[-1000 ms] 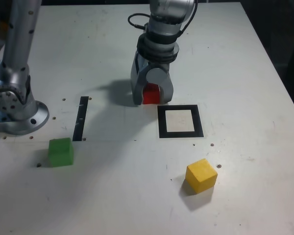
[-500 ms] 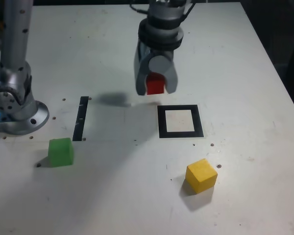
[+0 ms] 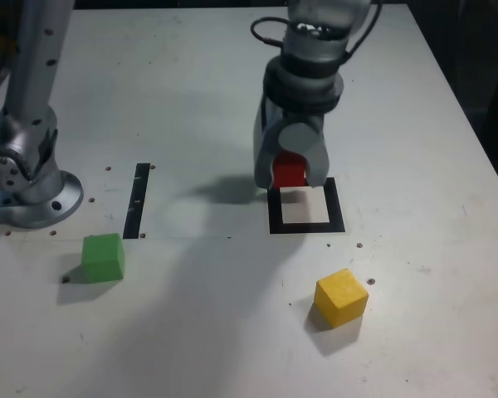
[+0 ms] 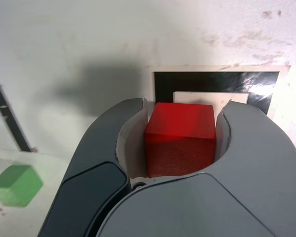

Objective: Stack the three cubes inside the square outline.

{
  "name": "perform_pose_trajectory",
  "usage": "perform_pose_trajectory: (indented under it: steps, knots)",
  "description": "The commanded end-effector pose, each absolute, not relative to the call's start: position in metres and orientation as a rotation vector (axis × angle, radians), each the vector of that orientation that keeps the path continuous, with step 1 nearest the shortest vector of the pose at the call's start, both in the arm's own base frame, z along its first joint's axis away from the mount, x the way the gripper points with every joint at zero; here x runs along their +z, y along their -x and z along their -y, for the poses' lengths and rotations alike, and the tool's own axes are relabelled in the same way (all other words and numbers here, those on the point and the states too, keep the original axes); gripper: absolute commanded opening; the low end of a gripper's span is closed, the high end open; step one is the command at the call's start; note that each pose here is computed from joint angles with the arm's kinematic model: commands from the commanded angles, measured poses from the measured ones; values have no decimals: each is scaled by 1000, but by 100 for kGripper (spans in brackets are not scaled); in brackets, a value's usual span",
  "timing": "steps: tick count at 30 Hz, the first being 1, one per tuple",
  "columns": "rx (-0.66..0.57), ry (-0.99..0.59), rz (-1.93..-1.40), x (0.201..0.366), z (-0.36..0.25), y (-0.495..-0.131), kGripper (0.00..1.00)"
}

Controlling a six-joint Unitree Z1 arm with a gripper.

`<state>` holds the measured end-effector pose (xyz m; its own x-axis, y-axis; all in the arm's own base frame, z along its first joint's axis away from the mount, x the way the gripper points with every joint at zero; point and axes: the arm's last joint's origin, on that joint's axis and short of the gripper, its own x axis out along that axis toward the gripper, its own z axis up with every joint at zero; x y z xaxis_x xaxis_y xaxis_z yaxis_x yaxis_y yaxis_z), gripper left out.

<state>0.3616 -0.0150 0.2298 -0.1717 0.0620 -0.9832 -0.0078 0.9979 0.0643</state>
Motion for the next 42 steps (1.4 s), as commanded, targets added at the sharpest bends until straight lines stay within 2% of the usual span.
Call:
perform_pose_trajectory:
  steps: [1,10,20,24,28,39,42]
  knots:
    - [47,-45,-1739,229,19,-364,27]
    - [-15,-55,-1734,225,40,-365,27]
    - [-9,-80,-1719,217,41,-371,28]
    - [-10,-84,-1727,213,37,-371,32]
    - [-18,-82,-1744,208,34,-372,42]
    - [-62,-106,-1753,204,31,-375,82]
    - [-63,-106,-1750,206,31,-374,89]
